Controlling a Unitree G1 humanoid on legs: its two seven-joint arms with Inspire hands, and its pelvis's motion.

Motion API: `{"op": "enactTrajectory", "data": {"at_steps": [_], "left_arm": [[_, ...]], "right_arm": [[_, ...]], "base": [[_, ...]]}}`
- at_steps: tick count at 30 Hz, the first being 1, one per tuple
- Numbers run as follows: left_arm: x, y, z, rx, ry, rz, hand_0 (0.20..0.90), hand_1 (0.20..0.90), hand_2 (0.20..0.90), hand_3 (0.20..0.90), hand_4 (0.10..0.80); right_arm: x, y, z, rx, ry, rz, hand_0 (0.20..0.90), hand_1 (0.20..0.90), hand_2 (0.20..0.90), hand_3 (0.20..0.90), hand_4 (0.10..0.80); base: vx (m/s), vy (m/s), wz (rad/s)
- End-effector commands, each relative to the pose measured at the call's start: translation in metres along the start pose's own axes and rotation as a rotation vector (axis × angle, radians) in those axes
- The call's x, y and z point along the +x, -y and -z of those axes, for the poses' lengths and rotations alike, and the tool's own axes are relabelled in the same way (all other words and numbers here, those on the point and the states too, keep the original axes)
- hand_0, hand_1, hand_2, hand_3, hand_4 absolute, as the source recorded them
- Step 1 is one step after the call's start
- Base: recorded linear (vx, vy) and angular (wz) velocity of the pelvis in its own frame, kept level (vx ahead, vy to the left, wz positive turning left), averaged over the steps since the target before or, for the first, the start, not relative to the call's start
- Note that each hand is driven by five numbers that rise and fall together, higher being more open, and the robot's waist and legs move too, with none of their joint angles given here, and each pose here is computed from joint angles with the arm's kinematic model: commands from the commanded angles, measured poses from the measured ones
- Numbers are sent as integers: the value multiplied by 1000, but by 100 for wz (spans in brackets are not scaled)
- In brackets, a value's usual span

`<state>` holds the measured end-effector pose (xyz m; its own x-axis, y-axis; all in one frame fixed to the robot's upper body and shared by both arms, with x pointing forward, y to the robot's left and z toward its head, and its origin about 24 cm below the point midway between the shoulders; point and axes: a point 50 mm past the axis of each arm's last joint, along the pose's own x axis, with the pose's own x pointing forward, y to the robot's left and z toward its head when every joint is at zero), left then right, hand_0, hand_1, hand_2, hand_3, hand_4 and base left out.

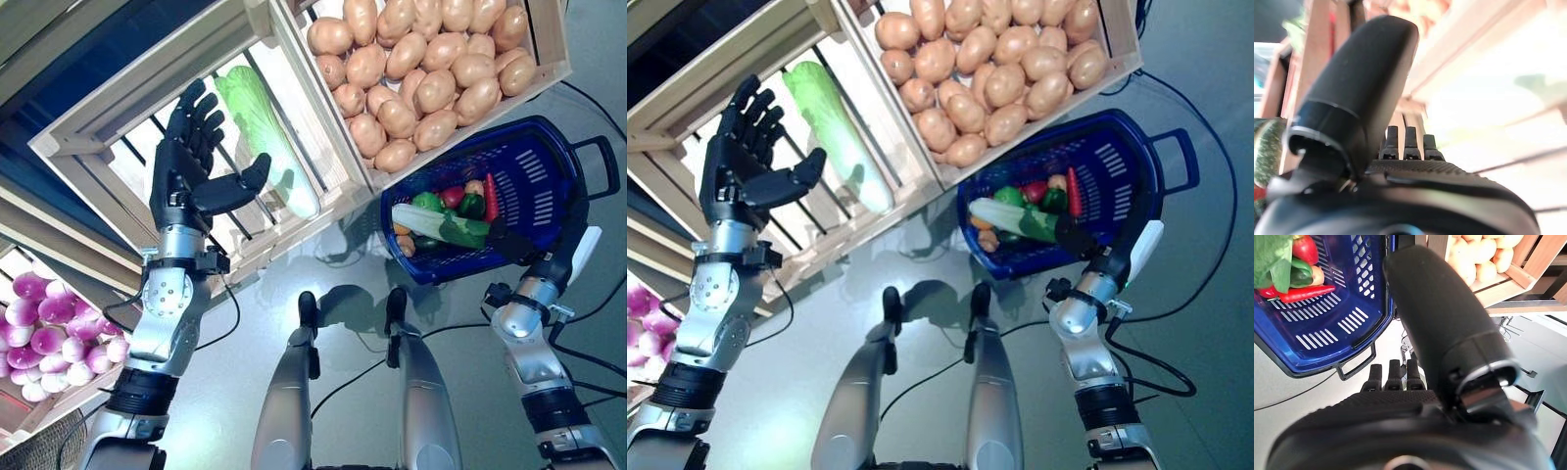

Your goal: Put vegetables into the basket

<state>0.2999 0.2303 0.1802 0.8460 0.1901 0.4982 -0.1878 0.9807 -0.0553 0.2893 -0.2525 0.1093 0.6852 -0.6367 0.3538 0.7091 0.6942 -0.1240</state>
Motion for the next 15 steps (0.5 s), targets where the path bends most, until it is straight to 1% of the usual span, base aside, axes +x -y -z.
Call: {"op": "enactTrajectory", "data": {"at_steps": [1,2,4,7,9,11,12,15], "left_arm": [[15,-26,-46,92,229,-175,900,900,900,900,800],[15,-28,-46,106,228,-183,900,900,900,900,800],[15,-29,-46,229,264,-229,900,900,900,900,800],[25,-36,-53,551,329,-265,900,900,900,900,800],[34,-47,-59,734,348,-295,900,900,900,900,800],[43,-56,-67,863,365,-312,900,900,900,900,800],[47,-59,-70,970,377,-316,900,900,900,900,800],[59,-72,-78,1202,388,-331,900,900,900,900,800]], "right_arm": [[15,19,-44,107,253,36,900,900,900,900,800],[14,18,-44,111,253,34,900,900,900,900,800],[13,16,-45,114,257,23,900,900,900,900,800],[18,15,-51,120,275,10,900,900,900,900,800],[21,17,-52,122,280,-1,900,900,900,900,800],[26,19,-56,121,297,-11,900,900,900,900,800],[27,19,-55,116,302,-18,900,900,900,900,800],[32,22,-57,109,316,-34,900,900,900,900,800]], "base": [[0,0,0],[40,-2,1],[17,0,0],[-8,12,0],[-19,57,-1],[-35,74,-4],[-17,81,-3],[-18,92,-3]]}}
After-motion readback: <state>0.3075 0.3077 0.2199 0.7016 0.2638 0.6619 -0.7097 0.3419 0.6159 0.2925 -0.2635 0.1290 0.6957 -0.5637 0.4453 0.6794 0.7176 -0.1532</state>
